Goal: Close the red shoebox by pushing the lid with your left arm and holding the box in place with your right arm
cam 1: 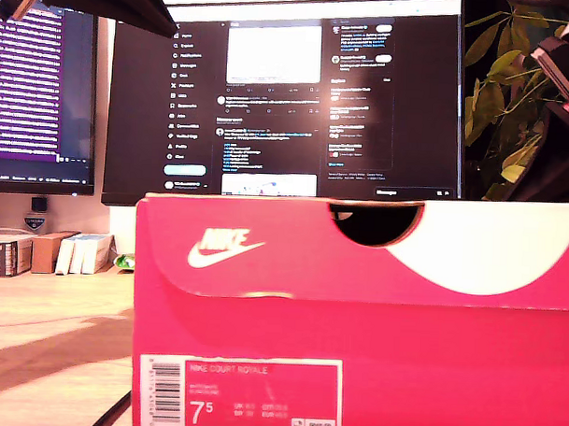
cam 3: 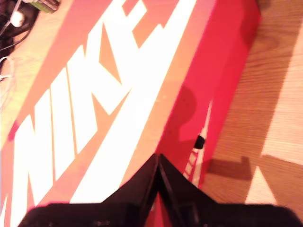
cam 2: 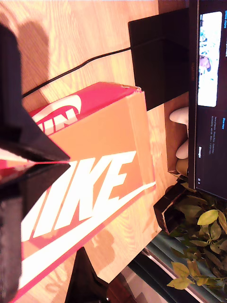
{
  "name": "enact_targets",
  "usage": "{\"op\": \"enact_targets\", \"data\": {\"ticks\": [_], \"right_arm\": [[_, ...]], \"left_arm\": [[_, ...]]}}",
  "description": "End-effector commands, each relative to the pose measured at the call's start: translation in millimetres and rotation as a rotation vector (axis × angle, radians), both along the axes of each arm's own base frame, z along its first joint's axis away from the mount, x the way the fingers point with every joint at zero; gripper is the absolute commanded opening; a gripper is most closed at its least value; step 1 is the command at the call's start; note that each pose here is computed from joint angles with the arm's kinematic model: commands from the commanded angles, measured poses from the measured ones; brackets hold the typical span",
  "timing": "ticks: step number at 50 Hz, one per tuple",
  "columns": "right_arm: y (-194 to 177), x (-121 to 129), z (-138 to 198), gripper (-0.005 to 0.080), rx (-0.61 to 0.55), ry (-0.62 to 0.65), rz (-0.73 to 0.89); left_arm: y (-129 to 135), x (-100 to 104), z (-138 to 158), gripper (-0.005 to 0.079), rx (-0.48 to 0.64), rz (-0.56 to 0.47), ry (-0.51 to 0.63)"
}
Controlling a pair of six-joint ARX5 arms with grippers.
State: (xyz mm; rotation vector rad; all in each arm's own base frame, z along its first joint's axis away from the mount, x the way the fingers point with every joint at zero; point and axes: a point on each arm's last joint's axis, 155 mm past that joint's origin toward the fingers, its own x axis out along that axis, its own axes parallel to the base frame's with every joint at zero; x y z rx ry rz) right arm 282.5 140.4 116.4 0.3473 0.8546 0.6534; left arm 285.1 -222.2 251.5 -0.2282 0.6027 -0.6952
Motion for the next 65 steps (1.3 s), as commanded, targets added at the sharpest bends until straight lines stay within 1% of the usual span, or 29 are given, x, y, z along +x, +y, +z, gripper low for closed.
{"op": "enact_targets", "data": {"ticks": [1, 16, 19, 26, 38, 46, 53, 57, 61, 65], "right_arm": [[12, 2, 16, -0.0012, 0.024, -0.035, 0.041], [16, 15, 47, -0.0012, 0.033, -0.108, 0.051], [17, 9, 41, -0.0012, 0.023, -0.072, 0.06], [19, -3, 27, -0.0012, -0.016, -0.035, 0.106], [22, -6, 14, -0.0012, -0.053, -0.007, 0.124], [23, -10, -3, -0.0013, -0.128, 0.022, 0.141], [28, -14, -16, -0.0013, -0.154, 0.053, 0.169], [32, -15, -19, -0.0013, -0.17, 0.044, 0.192], [35, -9, -12, -0.0013, -0.162, -0.001, 0.193], [33, -2, 0, -0.0012, -0.153, -0.053, 0.176]], "left_arm": [[1, 0, -8, -0.0019, 0.009, 0.0, 0.011], [1, 0, -8, -0.0019, 0.007, 0.002, 0.013], [1, 0, -8, -0.0019, 0.007, 0.001, 0.014], [1, 0, -8, -0.0019, 0.008, 0.001, 0.013], [1, 0, -9, -0.0019, 0.008, 0.001, 0.015], [2, -2, -13, -0.0019, 0.019, 0.002, 0.033], [3, -3, -15, -0.0019, 0.024, 0.002, 0.042], [3, -4, -16, -0.0019, 0.027, 0.002, 0.044], [6, -3, -14, -0.0019, 0.037, 0.011, 0.024], [19, 4, -9, -0.0019, 0.076, 0.066, -0.023]]}}
